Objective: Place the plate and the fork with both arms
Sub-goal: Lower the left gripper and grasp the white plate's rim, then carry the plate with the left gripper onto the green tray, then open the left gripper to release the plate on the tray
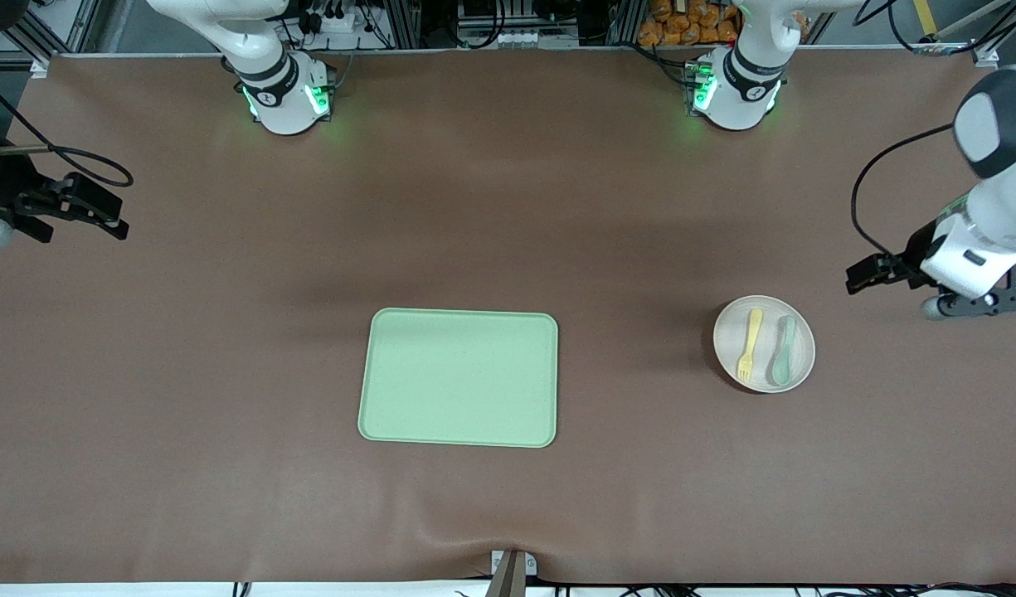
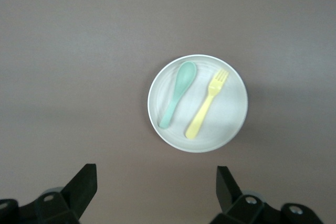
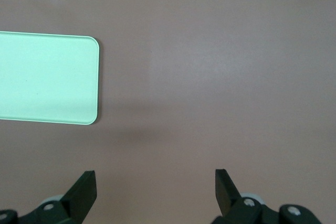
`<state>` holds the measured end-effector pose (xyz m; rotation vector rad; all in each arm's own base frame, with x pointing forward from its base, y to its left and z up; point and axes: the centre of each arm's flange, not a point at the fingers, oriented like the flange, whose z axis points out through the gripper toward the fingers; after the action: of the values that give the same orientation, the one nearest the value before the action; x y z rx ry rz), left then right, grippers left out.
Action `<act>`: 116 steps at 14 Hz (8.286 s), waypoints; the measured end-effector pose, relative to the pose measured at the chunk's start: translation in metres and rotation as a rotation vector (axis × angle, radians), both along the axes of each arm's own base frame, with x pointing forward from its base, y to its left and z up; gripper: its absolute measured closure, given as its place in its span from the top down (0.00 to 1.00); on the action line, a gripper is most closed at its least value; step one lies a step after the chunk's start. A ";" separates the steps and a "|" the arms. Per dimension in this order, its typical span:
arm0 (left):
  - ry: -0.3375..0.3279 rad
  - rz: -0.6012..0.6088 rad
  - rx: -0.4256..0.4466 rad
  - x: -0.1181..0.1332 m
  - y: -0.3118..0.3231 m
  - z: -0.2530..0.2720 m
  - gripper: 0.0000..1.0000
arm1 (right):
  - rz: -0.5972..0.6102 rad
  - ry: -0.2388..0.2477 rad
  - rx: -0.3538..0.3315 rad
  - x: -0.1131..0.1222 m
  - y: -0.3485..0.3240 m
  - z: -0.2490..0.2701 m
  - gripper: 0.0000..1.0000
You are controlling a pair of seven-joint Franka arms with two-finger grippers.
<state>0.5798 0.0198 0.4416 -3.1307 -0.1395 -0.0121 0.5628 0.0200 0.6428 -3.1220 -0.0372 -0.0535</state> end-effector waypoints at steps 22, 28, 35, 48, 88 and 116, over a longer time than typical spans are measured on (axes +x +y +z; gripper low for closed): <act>0.037 -0.097 -0.262 0.034 0.104 -0.224 0.61 | -0.002 0.001 0.000 0.000 -0.001 0.000 1.00; 0.024 -0.102 -0.317 0.036 0.102 -0.239 0.53 | -0.002 0.001 0.000 0.000 -0.001 0.000 1.00; 0.042 -0.109 -0.330 0.035 0.094 -0.252 0.47 | -0.002 0.001 0.000 0.000 -0.001 0.000 1.00; 0.049 -0.128 -0.343 0.038 0.084 -0.258 0.04 | -0.001 0.003 0.000 0.000 -0.001 0.000 1.00; -0.022 0.140 -0.515 0.118 -0.339 -0.190 0.04 | -0.012 0.009 0.000 0.001 -0.007 -0.002 1.00; -0.046 0.120 -0.500 0.067 -0.445 -0.242 0.71 | 0.059 0.082 0.043 -0.003 0.037 -0.017 1.00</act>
<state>0.6473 -0.4253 0.2001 -3.6133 -0.3877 -0.0579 0.5600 0.0567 0.6257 -3.0746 -0.1258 0.0730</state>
